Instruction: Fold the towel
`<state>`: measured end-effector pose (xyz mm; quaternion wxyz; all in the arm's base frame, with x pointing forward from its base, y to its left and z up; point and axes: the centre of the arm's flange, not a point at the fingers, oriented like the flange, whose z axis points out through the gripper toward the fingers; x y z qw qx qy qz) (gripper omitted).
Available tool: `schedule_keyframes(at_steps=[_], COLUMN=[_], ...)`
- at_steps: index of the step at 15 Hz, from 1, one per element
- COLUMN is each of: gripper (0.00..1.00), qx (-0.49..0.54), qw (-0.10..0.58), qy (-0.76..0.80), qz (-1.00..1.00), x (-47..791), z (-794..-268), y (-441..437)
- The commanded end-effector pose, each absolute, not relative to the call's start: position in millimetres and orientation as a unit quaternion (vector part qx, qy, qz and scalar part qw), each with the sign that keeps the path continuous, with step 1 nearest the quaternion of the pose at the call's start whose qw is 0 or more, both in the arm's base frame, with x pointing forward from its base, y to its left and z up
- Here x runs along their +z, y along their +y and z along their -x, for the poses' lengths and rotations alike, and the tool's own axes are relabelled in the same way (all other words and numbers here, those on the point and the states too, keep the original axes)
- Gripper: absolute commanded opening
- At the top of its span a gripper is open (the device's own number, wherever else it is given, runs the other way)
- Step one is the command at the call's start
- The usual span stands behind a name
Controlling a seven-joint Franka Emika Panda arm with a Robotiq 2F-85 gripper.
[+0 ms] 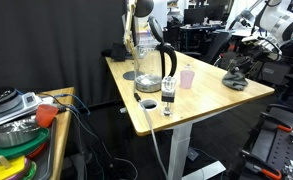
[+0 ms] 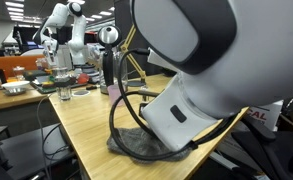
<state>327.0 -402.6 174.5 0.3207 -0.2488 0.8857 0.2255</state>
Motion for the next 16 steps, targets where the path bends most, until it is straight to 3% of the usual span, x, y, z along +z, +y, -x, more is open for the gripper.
schedule_keyframes(at_steps=[1, 5, 10, 12, 16], gripper=[0.2, 0.6, 0.95, 1.0, 1.0], qx=[0.229, 0.228, 0.216, 0.213, 0.204], qw=[0.337, 0.343, 0.341, 0.34, 0.334], qy=[0.883, 0.882, 0.888, 0.889, 0.883], qz=[0.234, 0.23, 0.222, 0.222, 0.258], x=[175, 176, 184, 186, 199], z=[-325, -324, -322, -322, -332], y=[-396, -393, -398, -400, -393])
